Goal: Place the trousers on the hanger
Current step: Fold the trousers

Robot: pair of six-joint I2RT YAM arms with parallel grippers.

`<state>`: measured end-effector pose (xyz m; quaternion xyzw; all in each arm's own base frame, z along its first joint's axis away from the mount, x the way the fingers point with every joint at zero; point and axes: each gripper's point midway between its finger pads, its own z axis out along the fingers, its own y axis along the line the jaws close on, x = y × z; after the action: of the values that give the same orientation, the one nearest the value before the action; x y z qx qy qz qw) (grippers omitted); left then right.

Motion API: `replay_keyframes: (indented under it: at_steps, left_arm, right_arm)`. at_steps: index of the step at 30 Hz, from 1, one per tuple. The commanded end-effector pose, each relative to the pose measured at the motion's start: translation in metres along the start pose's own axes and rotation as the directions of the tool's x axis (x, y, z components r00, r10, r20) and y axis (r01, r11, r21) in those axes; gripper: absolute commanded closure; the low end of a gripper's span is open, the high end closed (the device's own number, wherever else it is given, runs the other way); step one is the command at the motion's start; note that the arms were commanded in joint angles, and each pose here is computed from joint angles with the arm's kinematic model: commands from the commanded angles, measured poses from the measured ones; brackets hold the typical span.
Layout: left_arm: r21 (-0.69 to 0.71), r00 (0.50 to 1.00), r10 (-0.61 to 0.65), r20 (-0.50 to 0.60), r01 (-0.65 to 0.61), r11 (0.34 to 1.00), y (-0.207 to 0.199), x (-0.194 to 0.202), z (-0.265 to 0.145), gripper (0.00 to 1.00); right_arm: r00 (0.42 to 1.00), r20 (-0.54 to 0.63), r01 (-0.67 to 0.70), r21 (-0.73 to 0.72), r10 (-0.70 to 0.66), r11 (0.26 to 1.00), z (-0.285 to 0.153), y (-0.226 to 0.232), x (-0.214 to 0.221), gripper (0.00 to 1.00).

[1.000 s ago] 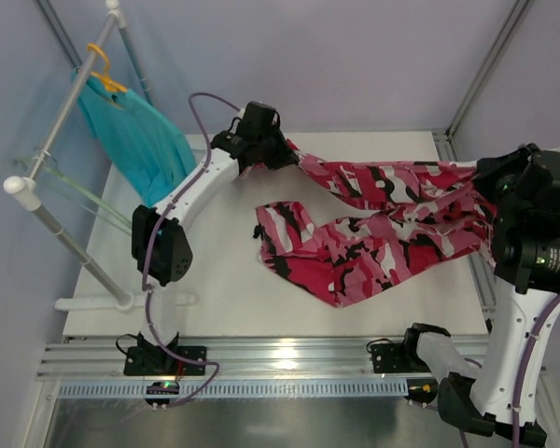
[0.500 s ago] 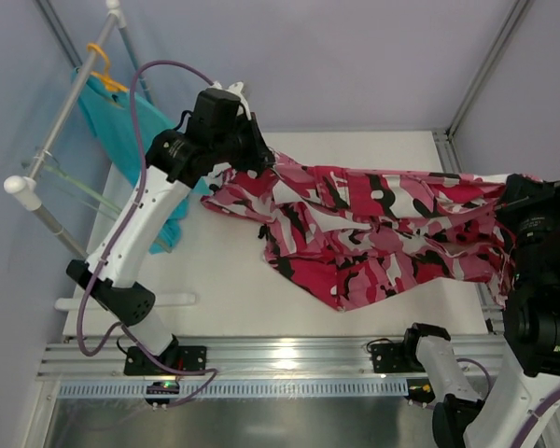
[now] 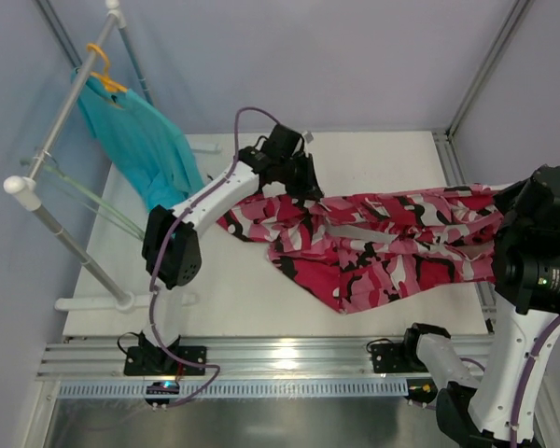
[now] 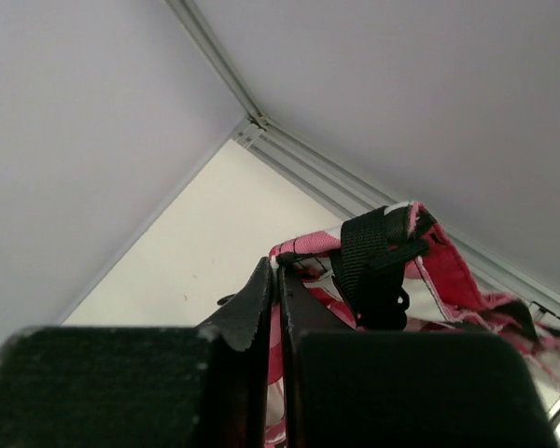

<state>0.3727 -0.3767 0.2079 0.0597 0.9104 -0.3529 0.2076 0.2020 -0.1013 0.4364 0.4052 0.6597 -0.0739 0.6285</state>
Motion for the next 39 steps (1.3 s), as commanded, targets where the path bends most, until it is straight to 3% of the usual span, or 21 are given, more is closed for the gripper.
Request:
replay_keyframes:
  at_steps: [1,5,6,8,11,16,21,32,39]
  left_arm:
    - [0.134,1.0,0.001,0.021,-0.004,0.991,-0.016,-0.006,0.022,0.93]
    - [0.118,0.997,0.054,0.052,-0.06,0.991,-0.016,-0.01,0.013,0.61]
    - [0.033,0.998,0.059,0.038,-0.06,0.998,-0.001,-0.004,0.004,0.55]
    - [-0.141,0.986,0.114,0.121,-0.097,0.985,0.026,-0.017,-0.025,0.39]
    - [-0.373,0.983,0.082,0.163,-0.015,0.928,0.084,-0.016,-0.068,0.27]
    - [-0.487,0.951,-0.092,0.294,0.232,0.842,0.17,-0.011,-0.112,0.23]
    - [-0.542,0.884,-0.219,0.413,0.432,0.721,0.232,-0.001,-0.119,0.21]
    - [-0.553,0.806,-0.351,0.477,0.586,0.592,0.288,0.019,-0.095,0.26]
    - [-0.497,0.763,-0.369,0.53,0.633,0.593,0.302,0.02,-0.077,0.27]
  right_arm:
    - [0.962,0.27,-0.081,0.105,0.05,0.991,-0.013,-0.02,-0.065,0.96]
    - [0.967,0.253,-0.053,0.111,0.023,0.992,-0.006,-0.018,-0.059,0.96]
    - [0.97,0.244,-0.044,0.114,0.015,0.992,-0.003,-0.017,-0.057,0.96]
    - [0.975,0.221,-0.024,0.117,-0.002,0.993,0.004,-0.017,-0.048,0.96]
    - [0.983,0.186,-0.006,0.089,-0.011,0.996,0.011,-0.012,-0.036,0.96]
    - [0.99,0.138,-0.007,0.039,0.001,0.999,0.017,-0.005,-0.018,0.96]
    - [0.993,0.12,-0.016,0.0,0.016,1.0,0.017,0.0,-0.01,0.96]
    - [0.995,0.099,-0.004,-0.026,0.007,1.0,0.023,0.004,0.0,0.96]
    - [0.997,0.079,-0.003,-0.047,0.007,0.999,0.026,0.007,0.009,0.96]
